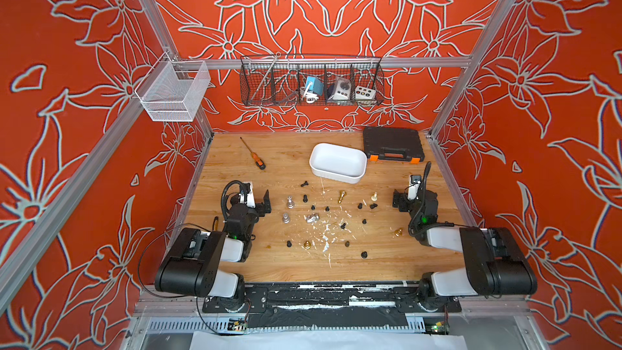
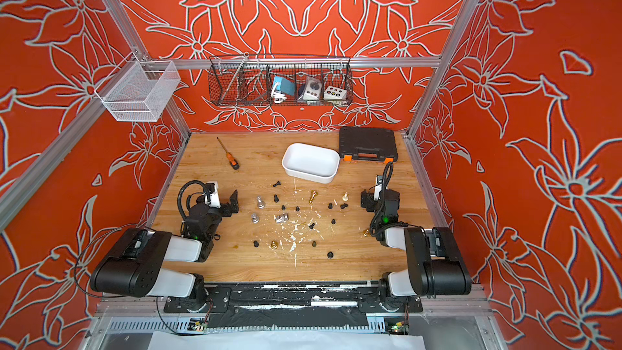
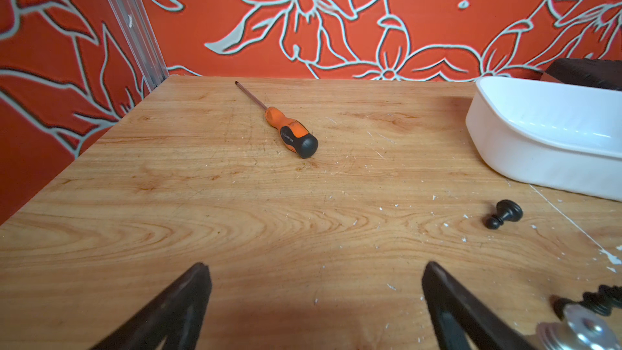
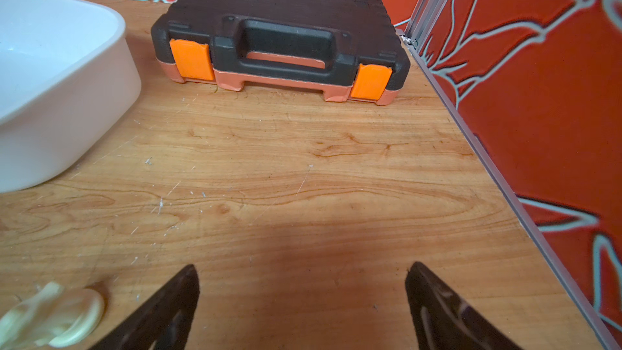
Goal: Put the chess pieces into the storage box
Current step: Pick up the chess piece at the center of the board.
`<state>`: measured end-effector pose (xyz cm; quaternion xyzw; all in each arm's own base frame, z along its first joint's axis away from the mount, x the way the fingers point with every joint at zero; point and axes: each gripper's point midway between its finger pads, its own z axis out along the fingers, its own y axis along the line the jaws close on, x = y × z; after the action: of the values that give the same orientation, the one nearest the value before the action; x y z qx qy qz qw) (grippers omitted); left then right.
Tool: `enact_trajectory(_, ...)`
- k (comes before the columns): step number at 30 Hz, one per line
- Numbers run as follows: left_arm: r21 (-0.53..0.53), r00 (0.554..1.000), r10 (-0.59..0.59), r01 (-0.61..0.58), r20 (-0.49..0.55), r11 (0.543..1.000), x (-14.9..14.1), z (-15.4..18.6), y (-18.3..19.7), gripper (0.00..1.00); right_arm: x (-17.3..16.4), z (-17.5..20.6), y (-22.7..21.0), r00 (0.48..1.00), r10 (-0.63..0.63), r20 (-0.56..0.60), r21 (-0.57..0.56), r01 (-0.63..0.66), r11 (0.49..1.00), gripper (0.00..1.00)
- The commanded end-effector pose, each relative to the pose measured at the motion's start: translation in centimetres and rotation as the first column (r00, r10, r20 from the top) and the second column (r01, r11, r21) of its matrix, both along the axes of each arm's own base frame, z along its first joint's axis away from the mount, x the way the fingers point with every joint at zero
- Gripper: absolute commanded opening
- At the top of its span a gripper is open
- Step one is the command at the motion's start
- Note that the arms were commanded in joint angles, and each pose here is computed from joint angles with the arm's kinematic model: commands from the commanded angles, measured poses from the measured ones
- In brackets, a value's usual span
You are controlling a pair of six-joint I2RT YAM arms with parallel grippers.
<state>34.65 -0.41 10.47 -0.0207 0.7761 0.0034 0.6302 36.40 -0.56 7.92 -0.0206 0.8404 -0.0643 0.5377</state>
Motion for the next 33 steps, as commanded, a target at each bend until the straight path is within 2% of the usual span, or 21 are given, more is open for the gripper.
enact_trajectory(1, -0.008, 0.999, -0.008, 0.008, 0.042, 1.0, 0.1, 1.1, -0.1, 0.98, 1.0, 1.5, -0.2, 0.999, -0.001, 0.046, -0.022, 0.002, 1.0, 0.98)
enact_trajectory(8, -0.013, 0.999, 0.008, -0.007, 0.048, 1.0, 0.1, 1.3, 0.1, 0.98, 0.9, 1.5, -0.2, 0.999, -0.001, 0.05, -0.024, 0.002, 1.0, 0.98)
enact_trajectory(10, -0.023, 0.996, 0.08, -0.079, 0.039, 0.997, 0.5, 2.0, 1.2, 0.98, 0.9, 2.2, -0.6, 0.997, -0.028, 0.078, -0.024, 0.03, 0.999, 0.98)
enact_trajectory(12, -0.049, 0.977, 0.204, -0.207, -0.053, 0.977, 1.2, 2.6, 3.1, 0.98, 0.6, 3.0, -1.0, 0.997, -0.056, 0.057, -0.027, 0.058, 0.998, 0.98)
enact_trajectory(13, -0.048, 0.973, 0.22, -0.223, -0.068, 0.974, 1.6, 3.8, 3.4, 0.98, 0.3, 3.6, -1.0, 0.998, -0.063, 0.026, -0.023, 0.064, 0.998, 0.98)
enact_trajectory(16, -0.082, 0.992, 0.121, -0.123, -0.024, 0.989, 1.8, 7.7, 1.7, 0.98, -0.5, 6.5, -0.7, 0.997, -0.077, -0.025, 0.05, 0.079, 0.996, 0.98)
enact_trajectory(21, -0.196, 0.995, -0.049, 0.064, 0.083, 0.978, 0.2, 13.0, -1.5, 0.98, -2.0, 10.0, 1.7, 0.997, 0.012, -0.072, 0.183, 0.002, 0.983, 0.98)
enact_trajectory(26, -0.299, 0.969, -0.247, 0.24, 0.015, 0.923, -1.2, 13.2, -5.2, 0.98, -3.7, 11.4, 3.7, 0.985, 0.093, -0.146, 0.253, -0.054, 0.966, 0.96)
enact_trajectory(29, -0.365, 0.952, -0.305, 0.277, -0.021, 0.889, -1.9, 12.7, -6.4, 0.98, -4.9, 10.9, 5.4, 0.967, 0.173, -0.187, 0.291, -0.114, 0.95, 0.96)
enact_trajectory(33, -0.417, 0.926, -0.378, 0.342, -0.006, 0.842, -2.9, 12.6, -8.0, 0.98, -6.1, 9.8, 6.8, 0.936, 0.232, -0.266, 0.319, -0.141, 0.937, 0.96)
